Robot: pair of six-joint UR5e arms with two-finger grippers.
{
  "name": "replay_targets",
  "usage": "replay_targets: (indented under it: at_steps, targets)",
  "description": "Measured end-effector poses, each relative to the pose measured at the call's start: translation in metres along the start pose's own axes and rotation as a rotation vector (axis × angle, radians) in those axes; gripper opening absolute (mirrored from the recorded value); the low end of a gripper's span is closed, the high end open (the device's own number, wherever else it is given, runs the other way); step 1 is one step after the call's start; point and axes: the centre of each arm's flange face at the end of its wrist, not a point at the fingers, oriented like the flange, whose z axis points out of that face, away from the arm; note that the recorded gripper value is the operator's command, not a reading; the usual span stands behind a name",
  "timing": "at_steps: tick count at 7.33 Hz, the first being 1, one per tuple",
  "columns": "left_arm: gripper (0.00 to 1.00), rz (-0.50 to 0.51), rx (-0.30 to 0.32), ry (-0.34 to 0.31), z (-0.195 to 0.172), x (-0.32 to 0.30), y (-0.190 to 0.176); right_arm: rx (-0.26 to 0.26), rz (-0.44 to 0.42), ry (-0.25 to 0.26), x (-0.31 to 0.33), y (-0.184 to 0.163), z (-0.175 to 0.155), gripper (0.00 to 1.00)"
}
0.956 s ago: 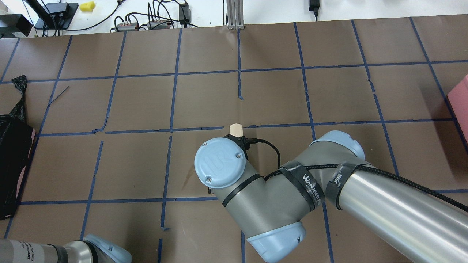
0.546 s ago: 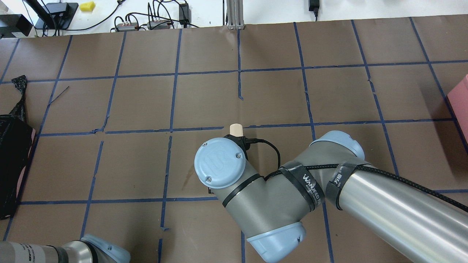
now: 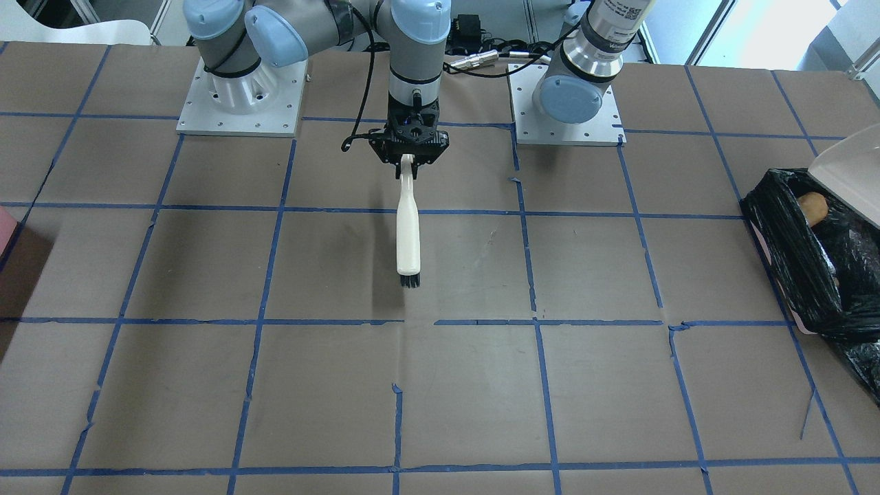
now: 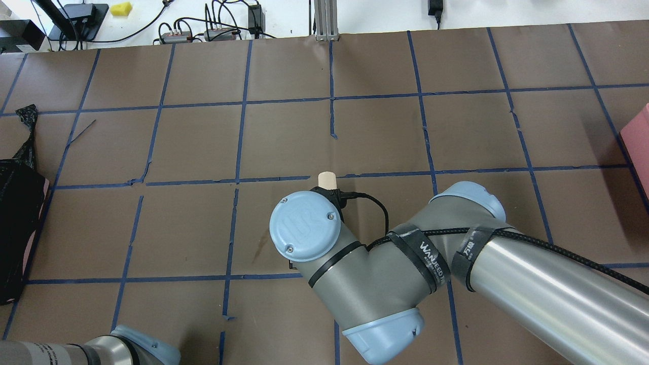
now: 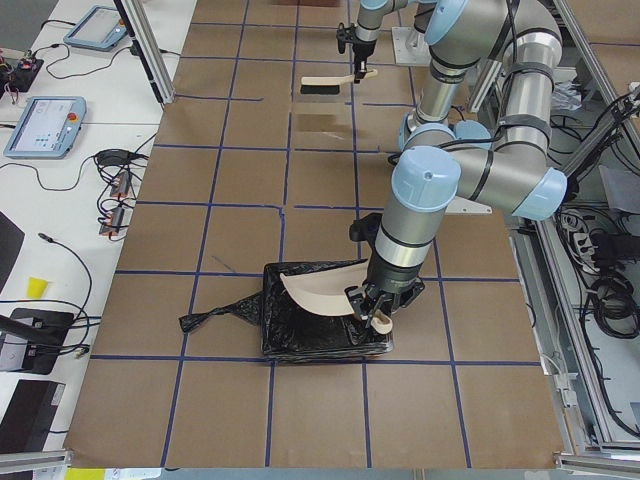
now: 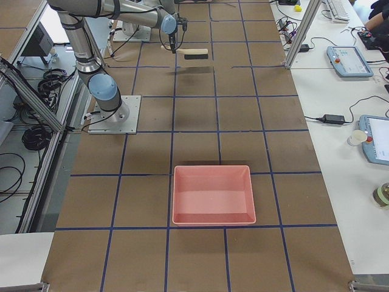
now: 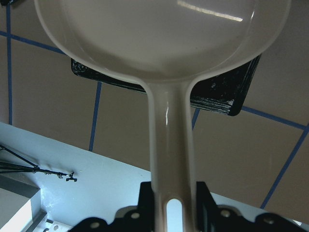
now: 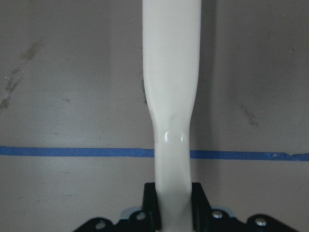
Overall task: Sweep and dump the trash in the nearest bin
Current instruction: 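Raise the emptied dustpan away from the bag with the left gripper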
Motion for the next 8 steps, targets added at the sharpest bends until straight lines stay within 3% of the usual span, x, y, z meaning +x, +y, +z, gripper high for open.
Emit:
replay_targets:
  at_steps: [4,8]
  targets:
    - [0.04,-0.023,0.137,0.01,0.015,-0.05,-0.114,0.0,0.0,0.0,0.001,-0.001,0.0,0.15]
    - [0.06,-0.012,0.207,0.049,0.047,-0.099,-0.288,-0.007,-0.014,0.013,0.006,-0.004,0.002,0.15]
